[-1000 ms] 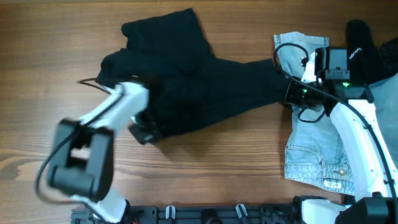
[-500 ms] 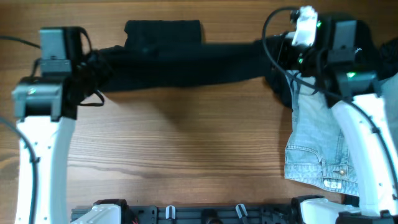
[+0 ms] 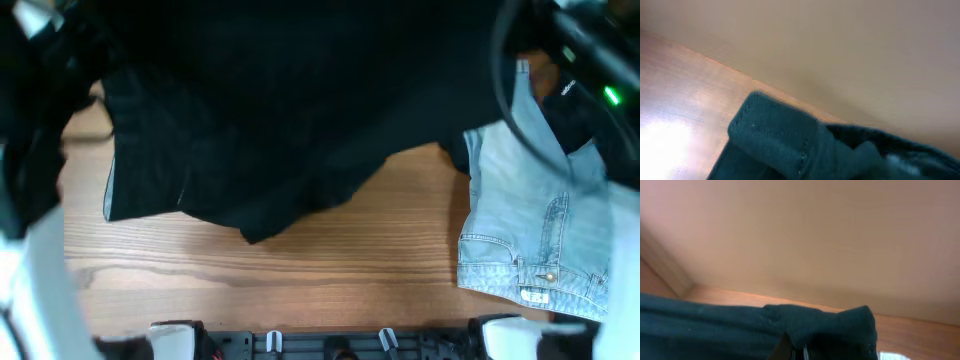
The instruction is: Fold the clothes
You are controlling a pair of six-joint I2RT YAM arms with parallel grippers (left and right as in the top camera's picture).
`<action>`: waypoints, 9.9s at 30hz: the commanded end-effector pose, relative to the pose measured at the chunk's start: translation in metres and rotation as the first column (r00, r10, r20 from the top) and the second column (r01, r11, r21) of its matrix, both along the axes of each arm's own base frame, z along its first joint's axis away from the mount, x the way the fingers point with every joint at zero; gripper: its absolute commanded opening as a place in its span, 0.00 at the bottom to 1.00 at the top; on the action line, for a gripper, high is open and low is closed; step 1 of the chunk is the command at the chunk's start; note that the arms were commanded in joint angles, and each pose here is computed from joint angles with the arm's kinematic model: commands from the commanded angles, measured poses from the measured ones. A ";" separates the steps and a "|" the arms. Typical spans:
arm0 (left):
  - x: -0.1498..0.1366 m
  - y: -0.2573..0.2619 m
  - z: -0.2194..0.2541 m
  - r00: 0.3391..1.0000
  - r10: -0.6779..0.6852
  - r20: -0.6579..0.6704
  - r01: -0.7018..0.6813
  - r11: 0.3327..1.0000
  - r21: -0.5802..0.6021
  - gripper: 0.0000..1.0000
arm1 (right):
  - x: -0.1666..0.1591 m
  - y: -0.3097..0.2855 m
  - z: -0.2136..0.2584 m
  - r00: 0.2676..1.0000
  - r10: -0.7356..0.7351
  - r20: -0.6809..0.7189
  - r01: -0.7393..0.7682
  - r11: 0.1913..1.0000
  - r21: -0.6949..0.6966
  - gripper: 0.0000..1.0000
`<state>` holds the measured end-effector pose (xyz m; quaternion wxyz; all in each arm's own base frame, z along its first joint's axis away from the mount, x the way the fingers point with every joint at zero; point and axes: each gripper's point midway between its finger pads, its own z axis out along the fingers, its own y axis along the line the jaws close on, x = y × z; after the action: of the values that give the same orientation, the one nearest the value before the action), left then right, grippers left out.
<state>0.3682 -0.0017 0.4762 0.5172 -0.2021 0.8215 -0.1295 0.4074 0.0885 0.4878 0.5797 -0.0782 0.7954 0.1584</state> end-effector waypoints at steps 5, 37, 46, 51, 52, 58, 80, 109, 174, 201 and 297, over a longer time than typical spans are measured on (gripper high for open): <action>0.157 0.039 -0.033 0.980 0.136 0.146 -0.145 0.988 0.049 0.04 | 0.104 -0.044 0.041 0.917 -0.272 0.291 0.245 0.961 0.128 0.04; -0.056 0.027 0.037 0.990 0.103 0.096 -0.107 0.993 0.047 0.04 | -0.077 -0.096 0.073 0.878 -0.434 0.202 0.451 0.892 -0.042 0.04; 0.165 0.032 -0.045 0.993 0.040 0.111 -0.052 0.993 0.102 0.04 | 0.127 -0.063 0.013 0.898 -0.354 0.260 0.365 0.931 0.008 0.04; 0.119 0.041 0.054 0.947 0.054 0.316 -0.079 0.995 0.067 0.04 | 0.059 -0.116 0.092 0.757 -0.536 0.374 0.555 0.829 0.066 0.04; 0.103 0.039 0.038 0.972 0.056 0.228 -0.073 0.995 0.067 0.04 | 0.055 -0.123 0.058 0.794 -0.550 0.260 0.574 0.818 -0.023 0.04; 0.015 0.025 -0.186 0.719 0.023 -0.695 0.000 0.999 0.034 0.04 | -0.016 -0.122 -0.213 0.512 -0.583 -0.631 0.336 0.812 -0.477 0.04; -0.099 0.043 -0.368 0.418 0.155 -0.895 -0.410 0.912 -0.034 0.04 | 0.088 -0.058 -0.235 0.867 -0.243 -0.436 0.153 0.961 -0.231 0.04; -0.032 0.006 -0.475 0.543 -0.040 -0.839 -0.289 0.929 -0.231 0.97 | 0.104 -0.031 -0.317 0.799 -0.247 -0.549 0.070 0.944 -0.323 1.00; 0.096 -0.101 -0.478 0.694 -0.434 -0.575 0.272 0.897 -0.350 0.95 | -0.019 0.067 -0.309 0.624 0.255 -0.739 -0.196 0.966 0.168 0.33; 0.055 -0.174 -0.484 0.543 -0.587 -0.601 0.399 0.810 -0.430 0.04 | 0.056 0.035 -0.362 0.744 -0.128 -0.655 0.009 0.983 -0.181 0.40; -0.005 0.012 -0.350 0.445 -0.023 -0.895 0.130 0.991 0.039 0.86 | -0.071 -0.101 -0.267 0.600 -0.248 -0.760 0.216 0.966 -0.144 1.00</action>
<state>0.3750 0.0054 0.0937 -0.0151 -0.1660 0.9858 0.0203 0.3419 -0.0071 0.2049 0.1709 0.1008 0.9767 0.0818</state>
